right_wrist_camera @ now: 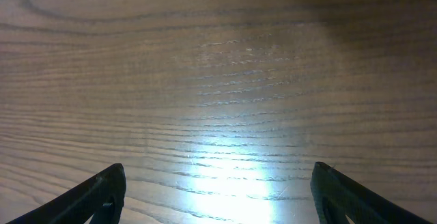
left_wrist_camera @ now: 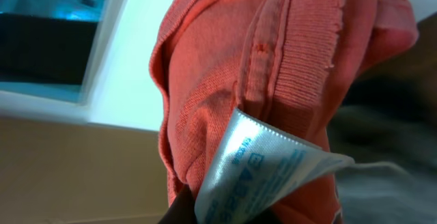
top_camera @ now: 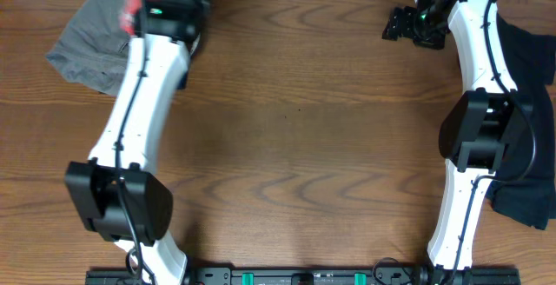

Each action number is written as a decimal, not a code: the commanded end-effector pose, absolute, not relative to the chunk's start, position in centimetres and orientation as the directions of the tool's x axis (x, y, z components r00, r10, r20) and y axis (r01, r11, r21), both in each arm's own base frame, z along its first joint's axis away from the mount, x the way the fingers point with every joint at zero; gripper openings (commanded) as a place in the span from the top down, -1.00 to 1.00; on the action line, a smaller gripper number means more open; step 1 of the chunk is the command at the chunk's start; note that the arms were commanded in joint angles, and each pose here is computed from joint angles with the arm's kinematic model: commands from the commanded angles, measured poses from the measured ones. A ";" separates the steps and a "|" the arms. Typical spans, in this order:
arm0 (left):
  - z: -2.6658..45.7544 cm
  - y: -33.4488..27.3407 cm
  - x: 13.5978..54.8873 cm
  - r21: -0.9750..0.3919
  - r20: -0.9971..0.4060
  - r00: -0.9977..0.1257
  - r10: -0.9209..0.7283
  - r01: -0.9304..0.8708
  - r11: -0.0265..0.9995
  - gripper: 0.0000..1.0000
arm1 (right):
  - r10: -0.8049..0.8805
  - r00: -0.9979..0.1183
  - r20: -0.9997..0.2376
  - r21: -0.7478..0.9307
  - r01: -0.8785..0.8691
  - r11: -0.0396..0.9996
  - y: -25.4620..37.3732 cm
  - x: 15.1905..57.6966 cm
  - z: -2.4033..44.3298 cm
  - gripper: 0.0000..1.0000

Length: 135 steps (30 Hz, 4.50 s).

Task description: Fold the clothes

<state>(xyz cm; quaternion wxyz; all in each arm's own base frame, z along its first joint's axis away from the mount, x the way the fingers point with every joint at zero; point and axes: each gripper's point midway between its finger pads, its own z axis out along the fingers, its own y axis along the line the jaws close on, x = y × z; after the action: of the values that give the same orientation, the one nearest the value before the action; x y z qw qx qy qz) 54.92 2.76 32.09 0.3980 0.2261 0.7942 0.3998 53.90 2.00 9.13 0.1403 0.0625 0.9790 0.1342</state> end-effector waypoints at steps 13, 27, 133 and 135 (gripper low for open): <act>27.2 15.2 56.9 0.810 -0.371 -0.573 0.731 0.186 0.557 0.88 | 0.134 -0.951 -0.279 0.275 0.055 0.960 2.7 54.0 9.8 -0.70; 15.1 8.7 53.6 0.450 -0.391 -0.741 0.546 0.363 0.816 -0.77 | 0.132 -0.947 -0.292 0.275 0.049 0.960 2.7 54.3 9.9 -0.71; 39.9 13.0 47.8 0.052 -0.937 -0.343 -0.073 -0.342 0.938 -0.96 | -0.090 -0.303 -0.949 -0.027 -0.206 0.978 6.7 42.7 42.9 -0.99; 39.9 13.0 47.8 0.052 -0.937 -0.343 -0.073 -0.342 0.938 -0.96 | -0.089 -0.292 -0.952 -0.028 -0.206 0.978 6.7 42.1 41.7 -0.99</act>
<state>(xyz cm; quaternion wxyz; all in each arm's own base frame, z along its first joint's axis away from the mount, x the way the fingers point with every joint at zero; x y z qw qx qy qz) 47.75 12.70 40.48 0.5643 -0.1211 0.8079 0.1193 42.34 7.08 44.99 0.6069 -0.0924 0.7870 0.0609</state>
